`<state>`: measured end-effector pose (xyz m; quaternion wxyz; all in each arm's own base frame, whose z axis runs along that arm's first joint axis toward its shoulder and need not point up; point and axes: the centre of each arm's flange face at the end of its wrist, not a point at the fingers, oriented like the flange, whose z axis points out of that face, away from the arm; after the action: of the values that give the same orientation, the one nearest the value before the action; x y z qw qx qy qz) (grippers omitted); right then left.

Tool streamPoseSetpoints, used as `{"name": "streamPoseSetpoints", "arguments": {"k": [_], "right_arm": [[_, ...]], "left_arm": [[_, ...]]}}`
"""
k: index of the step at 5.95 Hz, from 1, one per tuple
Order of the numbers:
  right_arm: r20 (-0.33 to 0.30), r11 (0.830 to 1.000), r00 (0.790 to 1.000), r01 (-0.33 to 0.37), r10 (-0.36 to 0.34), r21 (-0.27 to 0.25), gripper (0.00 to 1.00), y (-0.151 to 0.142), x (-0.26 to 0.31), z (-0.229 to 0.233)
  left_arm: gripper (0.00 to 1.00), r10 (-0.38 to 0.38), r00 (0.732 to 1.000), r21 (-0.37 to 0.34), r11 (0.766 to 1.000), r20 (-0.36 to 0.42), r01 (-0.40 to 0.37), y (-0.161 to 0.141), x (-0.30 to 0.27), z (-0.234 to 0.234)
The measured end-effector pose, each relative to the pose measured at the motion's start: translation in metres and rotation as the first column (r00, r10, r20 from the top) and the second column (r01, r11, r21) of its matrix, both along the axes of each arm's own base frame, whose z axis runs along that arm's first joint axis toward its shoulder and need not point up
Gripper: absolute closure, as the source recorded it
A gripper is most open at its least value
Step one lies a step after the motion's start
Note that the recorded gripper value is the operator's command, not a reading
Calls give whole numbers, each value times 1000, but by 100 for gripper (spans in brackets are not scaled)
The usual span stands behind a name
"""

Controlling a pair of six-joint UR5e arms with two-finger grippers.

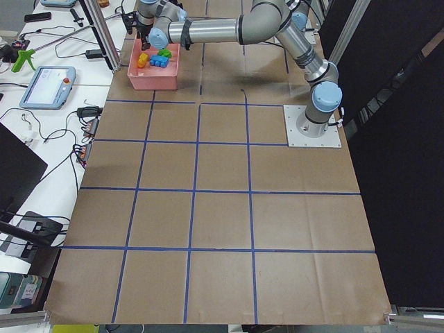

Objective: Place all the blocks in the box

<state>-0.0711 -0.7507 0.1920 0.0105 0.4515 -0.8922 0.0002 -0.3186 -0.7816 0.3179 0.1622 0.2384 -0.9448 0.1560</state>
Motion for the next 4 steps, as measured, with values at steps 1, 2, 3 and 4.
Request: {"name": "streamPoseSetpoints", "arguments": {"k": [1,2,3,4], "right_arm": [[6,1000,1000,1,-1,9,19,2,0,-3],[11,1000,1000,1,-1,12,22,3,1,-4],[15,1000,1000,0,0,8,42,3,3,-3],[17,1000,1000,0,0,6,58,3,3,-2]], "left_arm": [[1,-3,1000,12,1000,7,3,4,2,-1],[1,-40,999,30,999,37,39,15,13,0],[1,-119,987,63,992,111,113,33,41,9],[1,-243,943,131,967,228,218,63,74,28]]}}
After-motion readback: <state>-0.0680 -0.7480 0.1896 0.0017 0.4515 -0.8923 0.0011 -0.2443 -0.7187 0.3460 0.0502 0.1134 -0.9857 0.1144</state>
